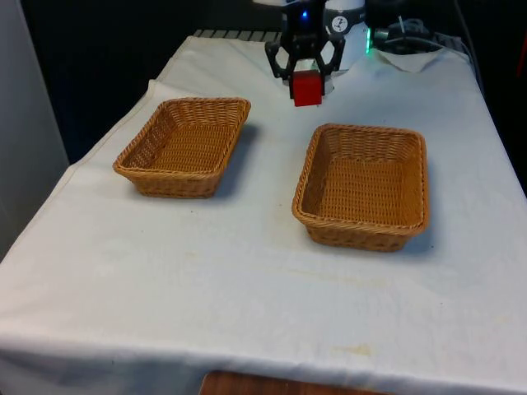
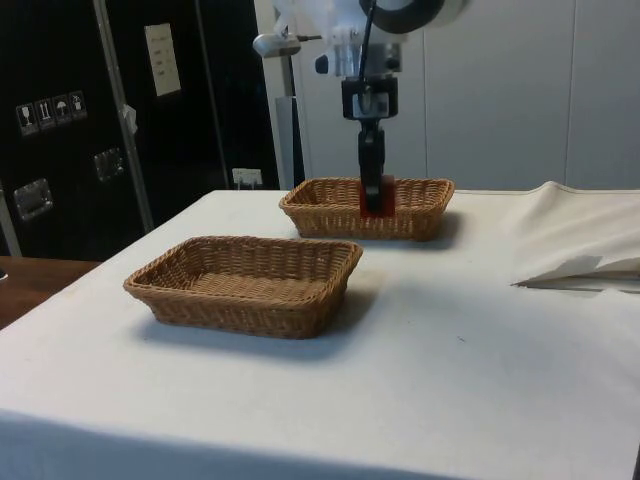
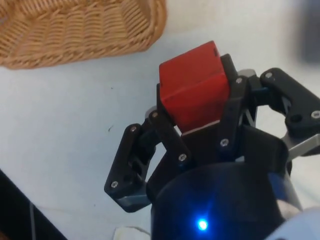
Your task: Pick up the red cube and place it into the right basket.
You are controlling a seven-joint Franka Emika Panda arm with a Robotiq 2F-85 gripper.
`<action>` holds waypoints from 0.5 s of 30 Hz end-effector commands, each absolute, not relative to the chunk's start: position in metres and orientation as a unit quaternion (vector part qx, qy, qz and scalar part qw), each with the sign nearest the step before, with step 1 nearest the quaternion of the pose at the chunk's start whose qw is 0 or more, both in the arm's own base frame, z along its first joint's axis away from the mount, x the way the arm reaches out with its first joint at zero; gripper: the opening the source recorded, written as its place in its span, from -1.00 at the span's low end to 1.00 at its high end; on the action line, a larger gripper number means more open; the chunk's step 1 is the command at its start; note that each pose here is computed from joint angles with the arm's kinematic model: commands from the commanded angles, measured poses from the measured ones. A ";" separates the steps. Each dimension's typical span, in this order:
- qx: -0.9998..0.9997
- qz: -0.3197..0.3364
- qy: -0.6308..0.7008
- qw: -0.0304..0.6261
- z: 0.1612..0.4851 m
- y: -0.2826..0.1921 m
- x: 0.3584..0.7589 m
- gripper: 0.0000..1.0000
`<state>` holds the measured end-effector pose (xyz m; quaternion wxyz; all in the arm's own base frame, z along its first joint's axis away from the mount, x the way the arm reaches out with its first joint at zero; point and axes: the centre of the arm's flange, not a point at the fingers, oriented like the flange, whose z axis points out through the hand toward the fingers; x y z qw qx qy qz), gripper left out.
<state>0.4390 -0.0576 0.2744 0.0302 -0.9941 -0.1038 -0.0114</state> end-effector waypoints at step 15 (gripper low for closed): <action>-0.995 -0.009 -0.102 0.014 0.275 -0.104 0.459 -0.95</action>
